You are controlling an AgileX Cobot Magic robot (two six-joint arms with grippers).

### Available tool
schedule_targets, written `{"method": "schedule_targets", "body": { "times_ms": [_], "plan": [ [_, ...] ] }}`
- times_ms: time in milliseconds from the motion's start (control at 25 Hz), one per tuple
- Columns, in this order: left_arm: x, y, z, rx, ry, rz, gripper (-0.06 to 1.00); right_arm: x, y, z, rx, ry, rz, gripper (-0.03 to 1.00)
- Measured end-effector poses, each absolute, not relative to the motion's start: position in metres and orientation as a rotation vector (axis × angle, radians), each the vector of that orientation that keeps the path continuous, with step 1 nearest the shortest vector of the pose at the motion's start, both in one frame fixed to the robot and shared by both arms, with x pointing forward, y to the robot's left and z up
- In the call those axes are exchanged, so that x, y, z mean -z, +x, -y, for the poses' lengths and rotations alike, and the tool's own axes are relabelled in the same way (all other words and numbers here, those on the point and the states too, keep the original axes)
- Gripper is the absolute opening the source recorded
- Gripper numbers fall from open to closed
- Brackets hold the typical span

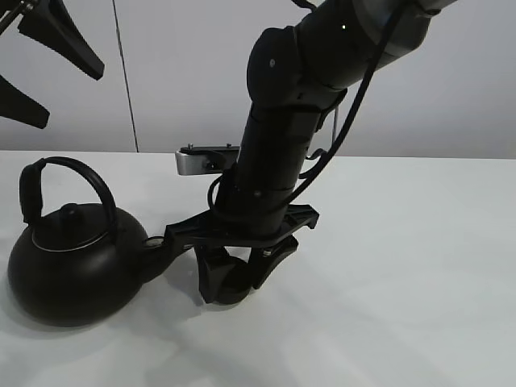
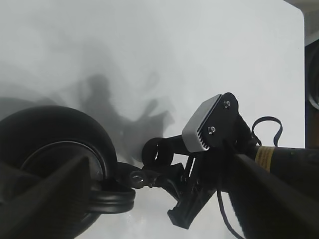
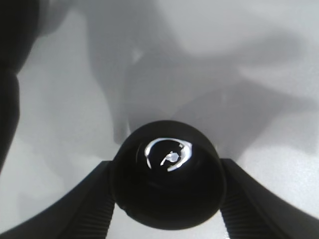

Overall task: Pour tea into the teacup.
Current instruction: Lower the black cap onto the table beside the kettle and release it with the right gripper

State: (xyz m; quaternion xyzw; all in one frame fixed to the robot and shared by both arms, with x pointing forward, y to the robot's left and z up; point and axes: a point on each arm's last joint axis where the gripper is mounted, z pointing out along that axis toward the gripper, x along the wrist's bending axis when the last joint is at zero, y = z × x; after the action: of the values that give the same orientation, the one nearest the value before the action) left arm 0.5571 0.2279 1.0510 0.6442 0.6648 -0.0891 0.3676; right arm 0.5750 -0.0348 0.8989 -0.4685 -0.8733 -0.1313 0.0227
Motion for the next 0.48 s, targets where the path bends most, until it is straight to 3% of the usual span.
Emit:
{"method": "schedule_targets", "body": {
  "times_ms": [480],
  "plan": [
    [-1.051,0.5571,-0.2279,0.229,1.655,-1.708,0.55,-0.9008,0.5748,0.0349,0.409,-1.45,2.706,0.49]
  ]
}}
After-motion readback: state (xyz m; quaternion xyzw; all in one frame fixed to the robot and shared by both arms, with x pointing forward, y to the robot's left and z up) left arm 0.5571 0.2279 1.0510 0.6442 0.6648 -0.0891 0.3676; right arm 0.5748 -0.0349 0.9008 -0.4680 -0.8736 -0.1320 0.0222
